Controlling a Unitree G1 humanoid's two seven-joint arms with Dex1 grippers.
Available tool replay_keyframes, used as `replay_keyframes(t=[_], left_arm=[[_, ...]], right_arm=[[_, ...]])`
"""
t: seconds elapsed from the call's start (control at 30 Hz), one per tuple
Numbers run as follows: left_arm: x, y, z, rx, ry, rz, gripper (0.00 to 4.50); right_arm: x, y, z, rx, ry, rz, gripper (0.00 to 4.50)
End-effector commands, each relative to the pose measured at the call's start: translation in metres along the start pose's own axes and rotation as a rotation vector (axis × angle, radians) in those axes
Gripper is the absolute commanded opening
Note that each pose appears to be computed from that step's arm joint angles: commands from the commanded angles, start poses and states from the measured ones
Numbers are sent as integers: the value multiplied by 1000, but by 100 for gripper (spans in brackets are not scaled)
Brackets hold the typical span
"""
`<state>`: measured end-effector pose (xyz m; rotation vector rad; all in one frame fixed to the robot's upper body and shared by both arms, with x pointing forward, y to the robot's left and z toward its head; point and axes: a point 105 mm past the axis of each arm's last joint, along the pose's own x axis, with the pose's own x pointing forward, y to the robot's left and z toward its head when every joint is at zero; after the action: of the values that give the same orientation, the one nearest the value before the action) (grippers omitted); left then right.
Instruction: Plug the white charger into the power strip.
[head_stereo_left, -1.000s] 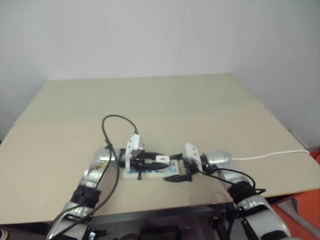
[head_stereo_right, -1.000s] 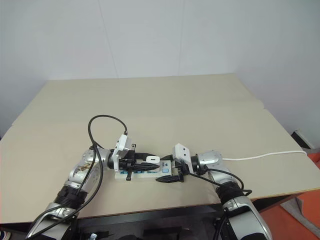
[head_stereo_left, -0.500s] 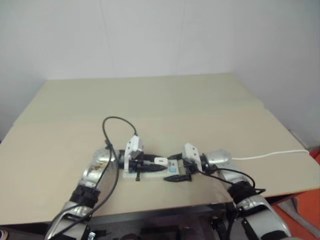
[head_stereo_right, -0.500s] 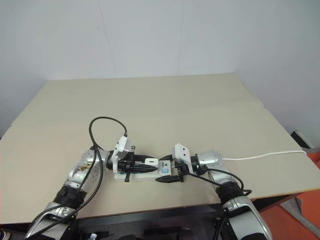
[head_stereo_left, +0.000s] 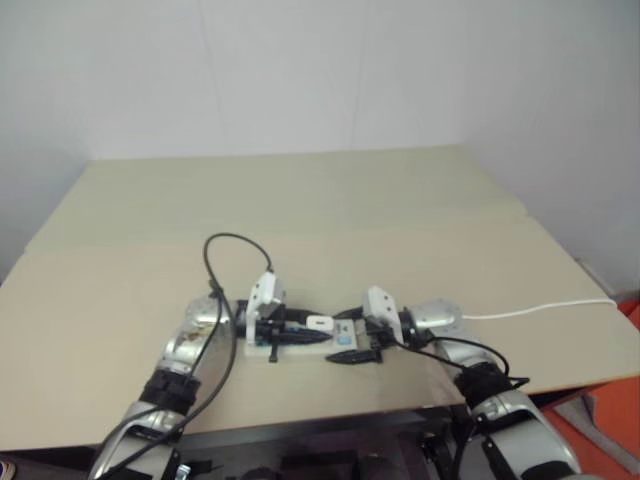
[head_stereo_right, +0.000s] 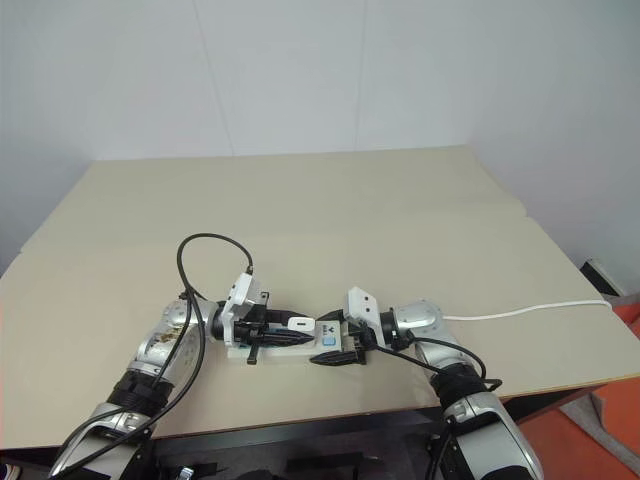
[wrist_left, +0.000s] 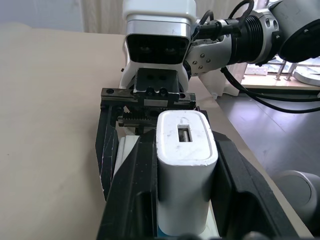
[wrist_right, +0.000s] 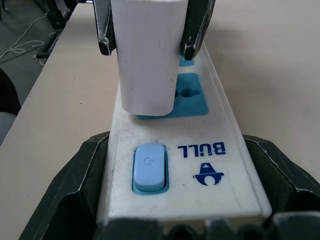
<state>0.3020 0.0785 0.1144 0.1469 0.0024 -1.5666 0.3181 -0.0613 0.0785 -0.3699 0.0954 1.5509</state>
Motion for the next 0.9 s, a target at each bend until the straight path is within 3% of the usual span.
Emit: replay_keyframes(t=[0.03, 0.9], left_arm=[[-16, -1, -22, 1, 113, 40, 102], [-27, -6, -54, -130, 160, 94, 102]], right_arm=[[4, 9, -17, 31, 70, 30, 344], [-1, 10, -17, 28, 84, 48, 344]])
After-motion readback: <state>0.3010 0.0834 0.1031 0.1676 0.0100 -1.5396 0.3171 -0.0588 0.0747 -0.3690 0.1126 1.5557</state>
